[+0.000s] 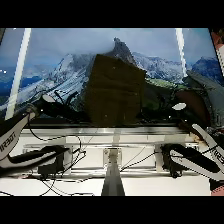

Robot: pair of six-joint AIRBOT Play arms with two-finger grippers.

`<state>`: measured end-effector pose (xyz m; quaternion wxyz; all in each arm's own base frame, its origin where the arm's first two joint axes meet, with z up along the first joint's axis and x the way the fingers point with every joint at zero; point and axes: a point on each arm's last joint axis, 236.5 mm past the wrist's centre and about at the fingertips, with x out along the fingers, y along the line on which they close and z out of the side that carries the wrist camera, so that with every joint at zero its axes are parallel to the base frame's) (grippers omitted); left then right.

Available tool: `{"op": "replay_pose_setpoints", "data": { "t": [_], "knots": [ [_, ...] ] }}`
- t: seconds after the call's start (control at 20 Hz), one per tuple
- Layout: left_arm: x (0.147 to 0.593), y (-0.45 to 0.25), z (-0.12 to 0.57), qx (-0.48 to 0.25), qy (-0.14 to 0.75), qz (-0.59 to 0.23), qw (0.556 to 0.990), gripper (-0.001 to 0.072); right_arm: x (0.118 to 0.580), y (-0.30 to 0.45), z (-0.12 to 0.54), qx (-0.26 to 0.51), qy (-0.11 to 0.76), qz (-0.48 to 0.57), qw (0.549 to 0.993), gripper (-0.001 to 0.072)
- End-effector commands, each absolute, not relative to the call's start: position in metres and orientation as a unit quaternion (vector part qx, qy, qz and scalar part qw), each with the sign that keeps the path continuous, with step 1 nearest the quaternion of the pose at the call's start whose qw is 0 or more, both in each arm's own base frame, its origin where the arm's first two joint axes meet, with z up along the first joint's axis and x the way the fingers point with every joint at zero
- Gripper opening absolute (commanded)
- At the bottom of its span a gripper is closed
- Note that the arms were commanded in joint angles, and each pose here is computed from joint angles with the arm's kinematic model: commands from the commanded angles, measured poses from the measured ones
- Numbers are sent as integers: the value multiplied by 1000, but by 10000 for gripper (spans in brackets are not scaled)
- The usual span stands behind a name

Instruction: Fold the clothes and pants, and hang the long-sleeved shirts on hangers.

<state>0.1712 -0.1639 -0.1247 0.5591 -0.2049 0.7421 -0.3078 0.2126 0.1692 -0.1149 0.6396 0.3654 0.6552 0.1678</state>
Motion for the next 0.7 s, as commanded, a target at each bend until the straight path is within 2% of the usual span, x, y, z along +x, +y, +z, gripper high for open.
{"op": "replay_pose_setpoints", "data": {
  "t": [0.0, 0.1, 0.15, 0.3, 0.4, 0.55, 0.65],
  "knots": [
    [189, -170, -134, -195, 721, -327, 579, 261, 212, 173, -110, 349, 653, 196, 643, 45],
    [210, -167, -126, -194, 705, -331, 597, 73, 214, 181, -94, 326, 646, 246, 644, 44],
    [224, -164, -121, -183, 696, -333, 610, 39, 219, 184, -83, 317, 639, 271, 647, 44],
    [271, -151, -95, -118, 659, -346, 657, 37, 244, 194, -45, 292, 611, 326, 660, 43],
    [311, -143, -57, -72, 610, -346, 709, 37, 263, 206, -15, 257, 584, 364, 678, 43],
    [365, -135, 38, 0, 493, -340, 801, 37, 291, 240, 48, 189, 520, 430, 713, 43],
    [389, -124, 122, 49, 384, -312, 868, 38, 304, 265, 104, 144, 456, 471, 741, 43]
  ]
}}
